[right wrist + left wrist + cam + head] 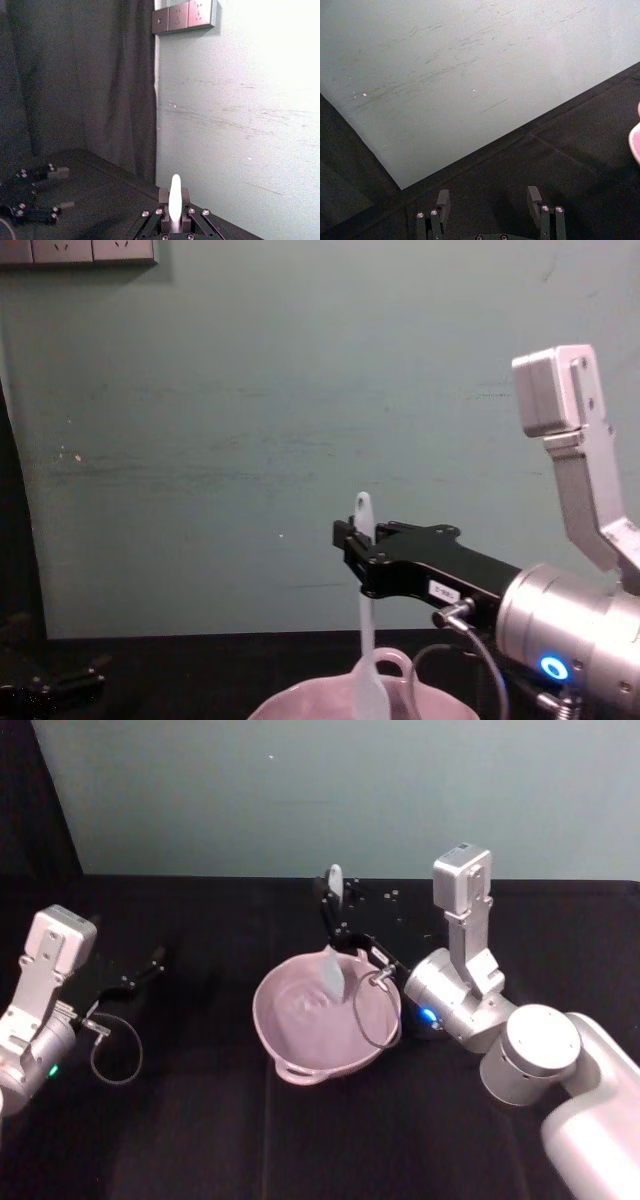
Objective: Use the one hand to pick up the spoon and stir the clear water in the bowl.
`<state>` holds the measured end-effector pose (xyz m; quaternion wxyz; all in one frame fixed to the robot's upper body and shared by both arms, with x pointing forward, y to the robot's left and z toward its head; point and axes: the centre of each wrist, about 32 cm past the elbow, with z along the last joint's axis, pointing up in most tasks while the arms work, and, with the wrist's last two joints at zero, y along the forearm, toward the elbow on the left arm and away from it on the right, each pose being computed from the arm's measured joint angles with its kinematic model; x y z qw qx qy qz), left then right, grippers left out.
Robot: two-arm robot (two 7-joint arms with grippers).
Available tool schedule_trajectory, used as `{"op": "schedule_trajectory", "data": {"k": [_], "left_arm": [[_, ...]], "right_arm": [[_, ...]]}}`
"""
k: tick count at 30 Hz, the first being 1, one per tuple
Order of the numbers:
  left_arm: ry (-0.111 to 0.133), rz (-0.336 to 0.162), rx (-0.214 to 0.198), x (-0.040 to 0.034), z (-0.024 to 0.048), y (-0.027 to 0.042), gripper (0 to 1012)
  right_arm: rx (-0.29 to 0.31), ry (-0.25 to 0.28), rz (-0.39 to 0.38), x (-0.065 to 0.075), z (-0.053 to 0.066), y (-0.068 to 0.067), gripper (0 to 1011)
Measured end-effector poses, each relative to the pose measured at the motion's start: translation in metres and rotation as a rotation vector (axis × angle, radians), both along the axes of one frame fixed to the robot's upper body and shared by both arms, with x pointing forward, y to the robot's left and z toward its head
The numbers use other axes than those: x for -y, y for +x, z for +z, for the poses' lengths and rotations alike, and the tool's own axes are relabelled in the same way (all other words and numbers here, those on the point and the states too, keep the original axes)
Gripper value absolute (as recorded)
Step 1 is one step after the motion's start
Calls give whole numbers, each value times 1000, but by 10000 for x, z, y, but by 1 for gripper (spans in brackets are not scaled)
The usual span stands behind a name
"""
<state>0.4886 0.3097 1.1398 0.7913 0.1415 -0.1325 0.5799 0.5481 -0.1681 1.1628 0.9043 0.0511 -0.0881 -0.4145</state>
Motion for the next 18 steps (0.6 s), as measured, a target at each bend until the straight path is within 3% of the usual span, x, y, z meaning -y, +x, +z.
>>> {"op": "schedule_trajectory", "data": {"k": [8, 18], "left_arm": [[0, 0, 0, 0, 0, 0, 1011], [0, 0, 0, 0, 0, 0, 1011]], "right_arm": [[-24, -53, -15, 159, 94, -147, 121], [-92, -22, 69, 235, 138, -381, 121]]}}
